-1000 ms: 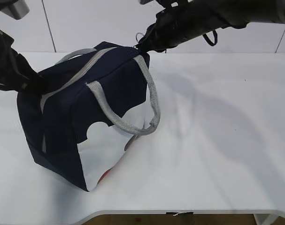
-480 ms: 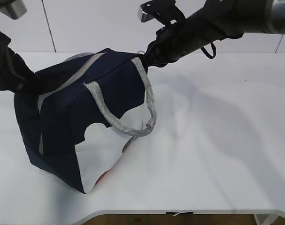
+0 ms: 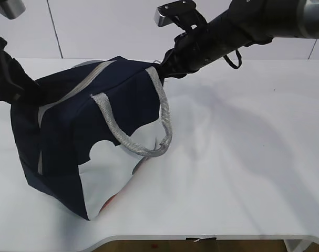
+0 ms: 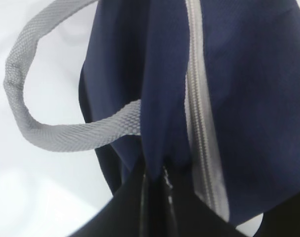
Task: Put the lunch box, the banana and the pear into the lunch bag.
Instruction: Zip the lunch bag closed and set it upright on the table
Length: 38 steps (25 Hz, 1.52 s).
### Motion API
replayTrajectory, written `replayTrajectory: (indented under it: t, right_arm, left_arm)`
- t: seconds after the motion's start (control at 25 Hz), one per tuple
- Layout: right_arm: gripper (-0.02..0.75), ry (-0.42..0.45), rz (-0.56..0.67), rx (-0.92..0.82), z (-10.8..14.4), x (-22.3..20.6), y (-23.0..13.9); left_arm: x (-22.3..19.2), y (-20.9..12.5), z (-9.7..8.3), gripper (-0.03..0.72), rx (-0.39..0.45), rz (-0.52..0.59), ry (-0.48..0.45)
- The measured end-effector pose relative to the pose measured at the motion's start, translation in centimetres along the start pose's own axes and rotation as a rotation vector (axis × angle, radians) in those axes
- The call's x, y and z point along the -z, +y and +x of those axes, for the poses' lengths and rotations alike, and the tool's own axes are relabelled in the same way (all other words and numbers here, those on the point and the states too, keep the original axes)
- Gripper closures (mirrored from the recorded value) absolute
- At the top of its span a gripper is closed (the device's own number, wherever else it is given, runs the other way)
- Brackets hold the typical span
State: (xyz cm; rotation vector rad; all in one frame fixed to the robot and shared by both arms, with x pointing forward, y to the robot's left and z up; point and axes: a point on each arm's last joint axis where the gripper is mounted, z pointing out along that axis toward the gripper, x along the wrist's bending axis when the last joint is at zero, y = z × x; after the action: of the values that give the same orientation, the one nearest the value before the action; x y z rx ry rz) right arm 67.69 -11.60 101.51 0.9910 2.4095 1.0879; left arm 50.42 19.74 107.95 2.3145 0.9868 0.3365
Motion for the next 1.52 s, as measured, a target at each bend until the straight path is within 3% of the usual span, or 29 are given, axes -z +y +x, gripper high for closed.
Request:
replayTrajectory:
  t: [0.24,0.52,0.6,1.0,1.52]
  right_arm:
    - [0.731,0.001,-0.005,0.004,-0.1,0.2,0.3]
    - [0.731,-0.011,-0.032,0.026,-0.5,0.9,1.4]
    - [0.731,-0.006,-0.035,0.031,-0.5,1.1,1.7]
    - [0.731,0.014,-0.02,0.033,-0.4,1.2,1.7]
    - [0.731,0.016,-0.017,0.033,-0.4,1.2,1.7]
  left_arm:
    - [0.0,0.3,0.0,0.66,0.043,-0.033,-0.003]
    - [0.5,0.7,0.1,0.365,0.051,-0.068,0.008]
    - [1.0,1.3,0.1,0.326,0.047,-0.091,0.015]
    - [3.0,4.9,0.9,0.305,0.026,-0.205,0.041]
    - [-0.6,7.8,1.8,0.306,0.058,-0.057,-0.172]
